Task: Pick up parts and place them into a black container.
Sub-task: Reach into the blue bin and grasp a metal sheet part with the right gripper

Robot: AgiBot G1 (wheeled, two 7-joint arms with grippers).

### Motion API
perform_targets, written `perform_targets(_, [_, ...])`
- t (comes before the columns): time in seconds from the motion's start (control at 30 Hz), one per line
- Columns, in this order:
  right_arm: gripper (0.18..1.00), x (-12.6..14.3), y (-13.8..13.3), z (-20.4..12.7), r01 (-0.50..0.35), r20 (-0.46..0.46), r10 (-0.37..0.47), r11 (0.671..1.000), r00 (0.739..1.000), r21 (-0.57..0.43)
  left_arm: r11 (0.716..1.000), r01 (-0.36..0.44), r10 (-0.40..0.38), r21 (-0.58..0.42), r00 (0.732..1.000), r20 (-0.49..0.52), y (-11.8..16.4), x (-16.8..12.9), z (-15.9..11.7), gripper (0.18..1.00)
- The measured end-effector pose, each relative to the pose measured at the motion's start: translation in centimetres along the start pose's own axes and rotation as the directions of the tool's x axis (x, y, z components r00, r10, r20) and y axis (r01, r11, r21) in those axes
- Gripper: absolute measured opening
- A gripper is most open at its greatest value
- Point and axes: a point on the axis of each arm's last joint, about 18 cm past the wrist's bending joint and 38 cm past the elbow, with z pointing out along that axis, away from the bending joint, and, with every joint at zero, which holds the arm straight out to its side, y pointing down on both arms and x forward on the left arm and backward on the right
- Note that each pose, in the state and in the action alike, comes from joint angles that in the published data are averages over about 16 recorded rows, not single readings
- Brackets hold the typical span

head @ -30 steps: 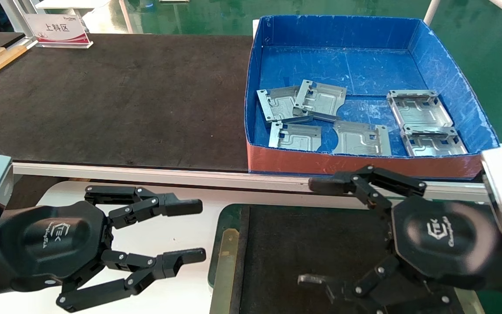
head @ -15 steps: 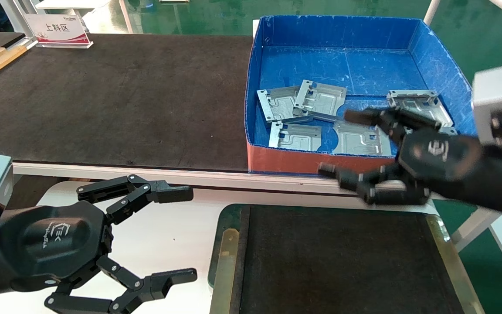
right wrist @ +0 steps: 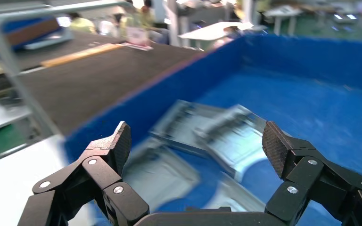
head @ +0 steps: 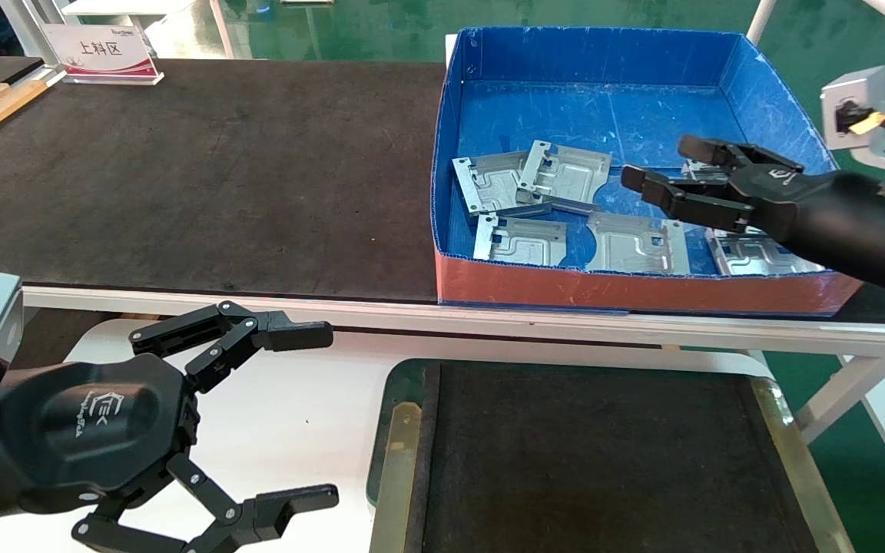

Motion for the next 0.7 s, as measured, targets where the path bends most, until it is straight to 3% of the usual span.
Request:
perform_targets(0.33, [1.000,4.5,0.9,2.1,-0.089,-0.172,0.081,0.995,0.982,-0.039,1.000,0.000,0.000,0.000,1.000,0.000,0.0,0.0,0.0,1.001])
perform_targets(0.7, [1.000,6.6,-0.1,4.6,-0.144,-0.295,0.098,0.980,0.951,-0.140,1.000,0.000,0.000,0.000,1.000,0.000,0.0,0.0,0.0,1.001])
